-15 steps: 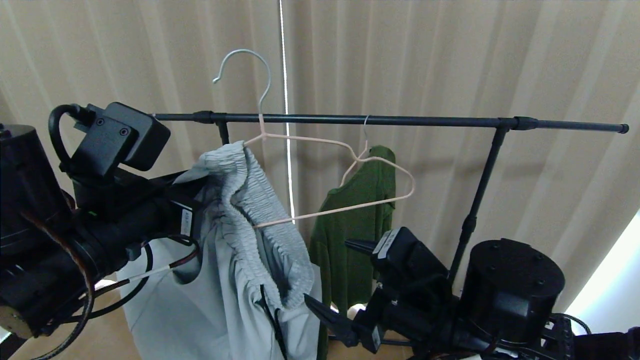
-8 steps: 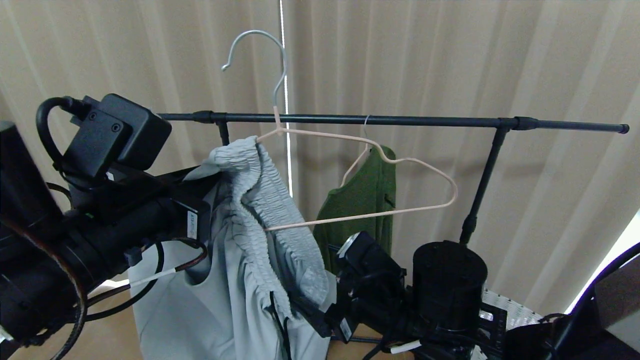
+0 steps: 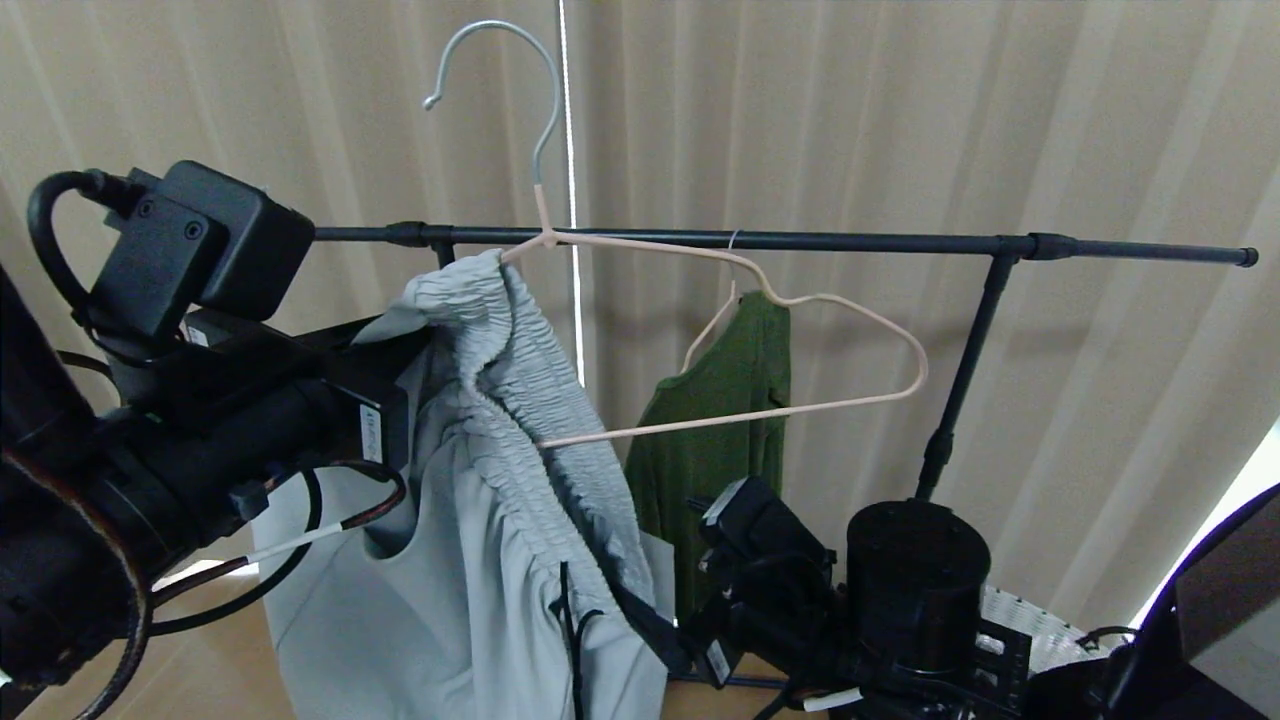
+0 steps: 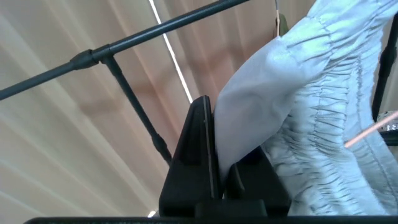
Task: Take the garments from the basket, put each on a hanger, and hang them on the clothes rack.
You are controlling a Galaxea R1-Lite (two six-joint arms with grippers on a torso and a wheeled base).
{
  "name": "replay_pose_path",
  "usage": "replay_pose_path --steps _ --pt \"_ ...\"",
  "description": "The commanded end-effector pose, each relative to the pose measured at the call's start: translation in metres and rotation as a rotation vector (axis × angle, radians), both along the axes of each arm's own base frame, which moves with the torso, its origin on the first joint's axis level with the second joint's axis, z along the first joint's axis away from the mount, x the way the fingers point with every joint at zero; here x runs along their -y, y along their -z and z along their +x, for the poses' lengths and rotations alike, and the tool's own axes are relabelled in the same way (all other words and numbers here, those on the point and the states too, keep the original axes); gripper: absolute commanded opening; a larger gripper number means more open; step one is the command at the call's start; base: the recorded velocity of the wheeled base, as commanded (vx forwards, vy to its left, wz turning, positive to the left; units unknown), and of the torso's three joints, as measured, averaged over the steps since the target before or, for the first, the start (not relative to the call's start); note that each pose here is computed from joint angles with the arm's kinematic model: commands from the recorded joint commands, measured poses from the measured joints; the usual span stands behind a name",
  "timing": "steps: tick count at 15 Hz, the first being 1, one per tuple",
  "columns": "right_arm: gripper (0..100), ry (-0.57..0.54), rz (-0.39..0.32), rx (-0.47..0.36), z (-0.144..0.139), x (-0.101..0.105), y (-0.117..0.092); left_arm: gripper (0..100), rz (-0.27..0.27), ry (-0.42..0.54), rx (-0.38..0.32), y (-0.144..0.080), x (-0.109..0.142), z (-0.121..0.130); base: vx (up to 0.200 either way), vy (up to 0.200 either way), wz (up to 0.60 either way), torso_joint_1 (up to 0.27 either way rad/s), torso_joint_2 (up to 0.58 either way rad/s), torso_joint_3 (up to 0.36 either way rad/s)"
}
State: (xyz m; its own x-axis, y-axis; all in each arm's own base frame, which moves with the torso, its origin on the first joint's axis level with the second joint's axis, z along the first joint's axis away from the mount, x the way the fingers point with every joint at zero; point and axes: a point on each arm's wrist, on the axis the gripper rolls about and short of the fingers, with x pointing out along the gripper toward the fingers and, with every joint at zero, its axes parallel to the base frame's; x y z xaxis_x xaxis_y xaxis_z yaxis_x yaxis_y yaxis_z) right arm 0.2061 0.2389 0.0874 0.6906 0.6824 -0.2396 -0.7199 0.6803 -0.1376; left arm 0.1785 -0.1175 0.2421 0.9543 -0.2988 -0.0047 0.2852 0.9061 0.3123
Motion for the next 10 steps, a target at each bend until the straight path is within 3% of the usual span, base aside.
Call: replay_pose_path --steps 1,5,10 --pt "0 0.022 -0.008 -0.004 -0.001 0.01 0.0 0 -0.007 -0.003 0.009 -0.002 -0.002 -0.001 0.0 0.0 0.0 0.0 0.0 0.0" --pt "0 0.074 0.02 0.036 -0.005 0.035 -0.024 0 0.018 -0.05 0.004 0.002 -0.011 0.002 0.0 0.0 0.0 0.0 0.0 0.0" --pt "0 0.225 -0.046 -0.029 0.0 0.084 -0.056 0 0.028 -0.061 -0.001 0.007 -0.019 -0.006 0.0 0.0 0.0 0.0 0.0 0.0"
